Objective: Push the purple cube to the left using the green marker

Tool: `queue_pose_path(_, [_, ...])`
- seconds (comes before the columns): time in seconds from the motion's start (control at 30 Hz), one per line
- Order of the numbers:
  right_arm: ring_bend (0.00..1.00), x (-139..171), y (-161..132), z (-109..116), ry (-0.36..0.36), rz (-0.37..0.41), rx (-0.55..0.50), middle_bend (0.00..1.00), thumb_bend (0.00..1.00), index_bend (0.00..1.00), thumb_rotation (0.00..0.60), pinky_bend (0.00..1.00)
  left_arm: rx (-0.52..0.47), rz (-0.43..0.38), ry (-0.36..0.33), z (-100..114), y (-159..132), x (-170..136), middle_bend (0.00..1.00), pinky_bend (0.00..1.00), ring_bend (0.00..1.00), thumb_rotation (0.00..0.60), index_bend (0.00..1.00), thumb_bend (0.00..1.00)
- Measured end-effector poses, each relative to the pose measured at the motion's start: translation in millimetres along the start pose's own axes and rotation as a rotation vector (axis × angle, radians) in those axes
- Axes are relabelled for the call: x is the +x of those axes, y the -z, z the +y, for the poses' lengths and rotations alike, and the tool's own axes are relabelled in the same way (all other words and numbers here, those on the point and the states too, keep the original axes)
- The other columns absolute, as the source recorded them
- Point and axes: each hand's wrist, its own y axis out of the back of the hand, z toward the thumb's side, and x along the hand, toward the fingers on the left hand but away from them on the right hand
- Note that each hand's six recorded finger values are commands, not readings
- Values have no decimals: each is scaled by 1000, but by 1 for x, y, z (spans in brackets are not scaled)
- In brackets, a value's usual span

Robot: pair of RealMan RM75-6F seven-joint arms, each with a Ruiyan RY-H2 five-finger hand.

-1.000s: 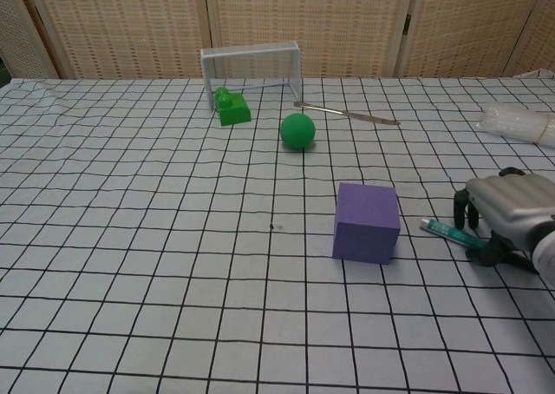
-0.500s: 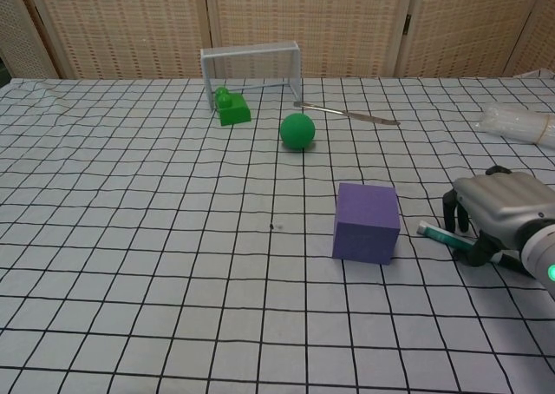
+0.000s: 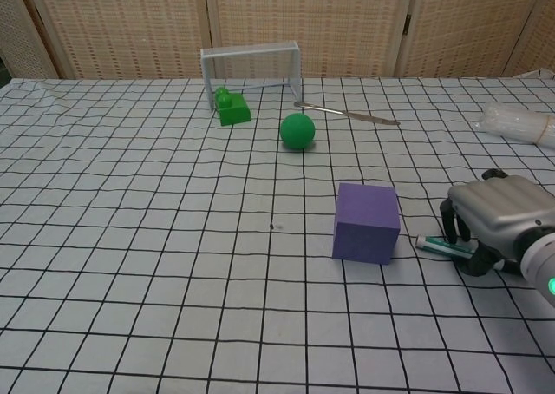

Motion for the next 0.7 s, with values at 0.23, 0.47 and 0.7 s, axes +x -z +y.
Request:
queue_pose_path(0.23, [239, 3, -7, -5, -18, 13, 29, 466, 231, 515, 600, 8, -3, -3, 0, 1, 0, 0, 0, 191, 1, 600, 0, 396])
queue_pose_path(0.47, [319, 6, -11, -2, 2, 26, 35, 524, 248, 569, 600, 48, -7, -4, 1, 1, 0, 0, 0, 191, 1, 600, 0, 396])
queue_pose_path(0.7, [330, 10, -11, -1, 9, 30, 46, 537, 268, 587, 600, 59, -7, -10, 3, 1, -1, -1, 0, 191, 1, 600, 0, 393])
